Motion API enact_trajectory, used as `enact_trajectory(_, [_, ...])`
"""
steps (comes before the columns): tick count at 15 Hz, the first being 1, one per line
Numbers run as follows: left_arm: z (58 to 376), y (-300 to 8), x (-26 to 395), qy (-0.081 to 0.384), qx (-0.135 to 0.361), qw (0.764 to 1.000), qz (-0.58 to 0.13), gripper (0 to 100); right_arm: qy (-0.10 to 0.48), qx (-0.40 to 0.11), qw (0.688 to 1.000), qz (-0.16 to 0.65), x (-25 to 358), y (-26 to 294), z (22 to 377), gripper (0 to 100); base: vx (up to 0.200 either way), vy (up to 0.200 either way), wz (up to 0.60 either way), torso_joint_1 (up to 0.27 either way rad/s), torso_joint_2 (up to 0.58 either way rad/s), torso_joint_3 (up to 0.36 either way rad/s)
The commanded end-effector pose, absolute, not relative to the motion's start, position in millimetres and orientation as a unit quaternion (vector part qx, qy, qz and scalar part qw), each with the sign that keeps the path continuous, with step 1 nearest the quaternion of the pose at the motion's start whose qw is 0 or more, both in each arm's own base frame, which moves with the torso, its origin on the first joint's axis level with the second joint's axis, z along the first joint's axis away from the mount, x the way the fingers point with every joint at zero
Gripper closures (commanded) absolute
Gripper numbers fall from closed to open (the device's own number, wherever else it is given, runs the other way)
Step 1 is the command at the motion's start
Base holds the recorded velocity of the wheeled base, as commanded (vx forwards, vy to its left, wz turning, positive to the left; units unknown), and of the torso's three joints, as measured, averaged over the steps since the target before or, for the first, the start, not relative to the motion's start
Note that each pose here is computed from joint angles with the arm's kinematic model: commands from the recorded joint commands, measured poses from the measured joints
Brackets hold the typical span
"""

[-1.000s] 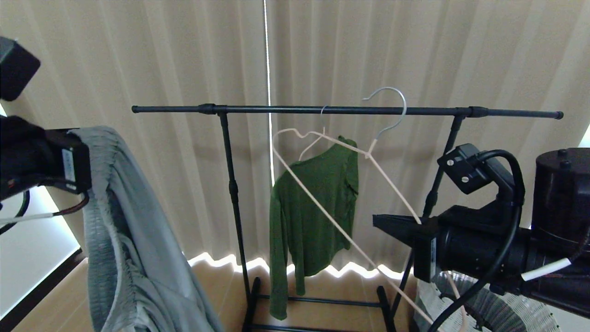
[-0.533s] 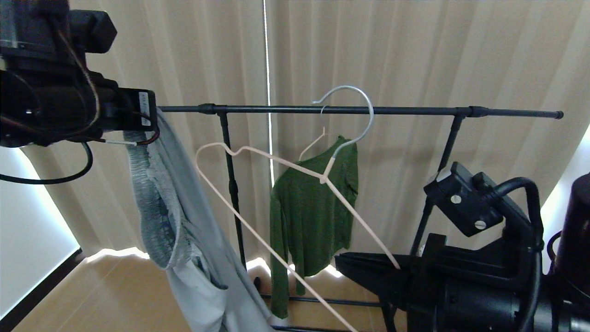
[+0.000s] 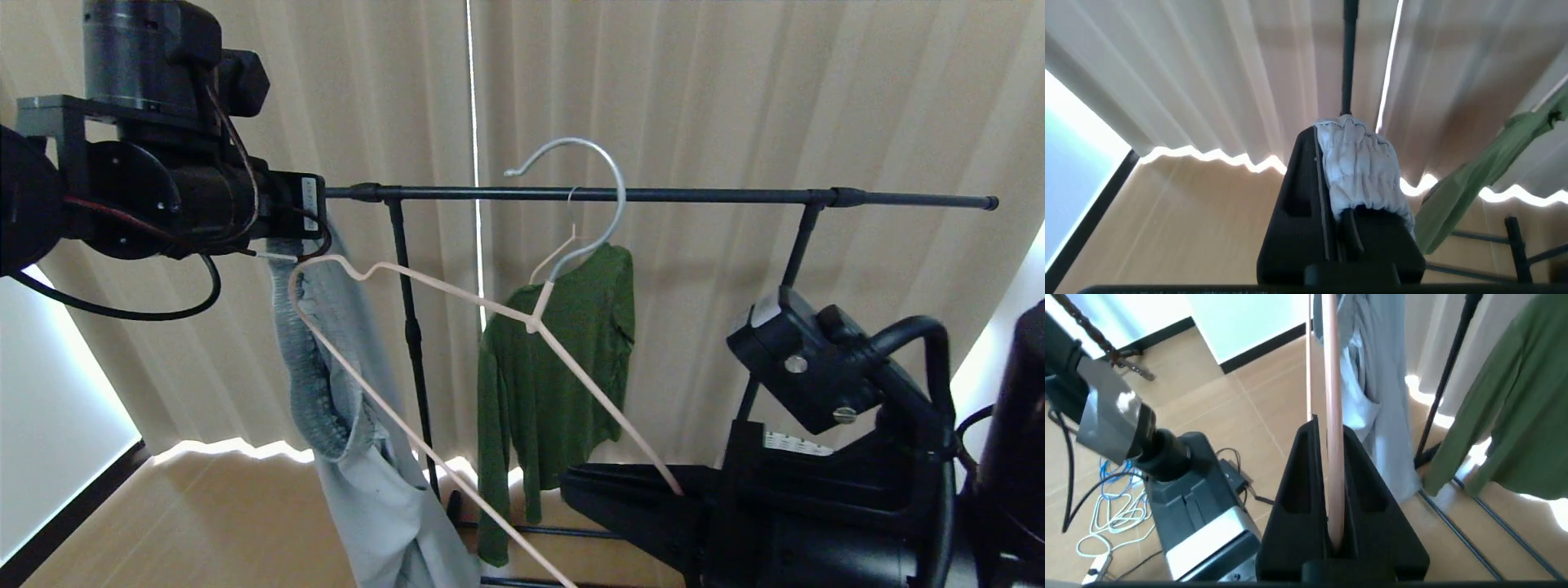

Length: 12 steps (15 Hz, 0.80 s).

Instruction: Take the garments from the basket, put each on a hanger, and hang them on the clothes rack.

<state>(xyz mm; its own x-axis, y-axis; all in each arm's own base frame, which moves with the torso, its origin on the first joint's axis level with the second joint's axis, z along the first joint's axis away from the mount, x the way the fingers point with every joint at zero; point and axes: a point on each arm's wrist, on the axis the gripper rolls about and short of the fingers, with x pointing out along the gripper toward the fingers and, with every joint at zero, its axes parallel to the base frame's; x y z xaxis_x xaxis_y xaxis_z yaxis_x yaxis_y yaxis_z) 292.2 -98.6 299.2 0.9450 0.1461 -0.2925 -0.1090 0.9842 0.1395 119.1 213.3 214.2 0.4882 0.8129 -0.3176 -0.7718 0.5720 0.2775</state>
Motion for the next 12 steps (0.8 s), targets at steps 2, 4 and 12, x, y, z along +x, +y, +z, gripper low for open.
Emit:
enact_trajectory(2, [301.2,-102.8,289.2,0.148,0.062,0.985,0.067,100,0.237,0.035,0.871,0.428,145.9,239.5,197.1,100,0.000,0.000,0.00,0.000,0.00,0.000])
enact_trajectory(4, [299.9,-102.3,289.3,0.150,0.062,0.984,0.069,100,0.235,0.039,0.884,0.402,158.9,247.1,195.4,100,0.000,0.000,0.00,0.000,0.00,0.000])
enact_trajectory(12, [294.4,-99.2,290.6,0.154,0.072,0.978,0.122,100,0.208,0.056,0.908,0.360,177.4,264.4,200.9,100,0.000,0.000,0.00,0.000,0.00,0.000])
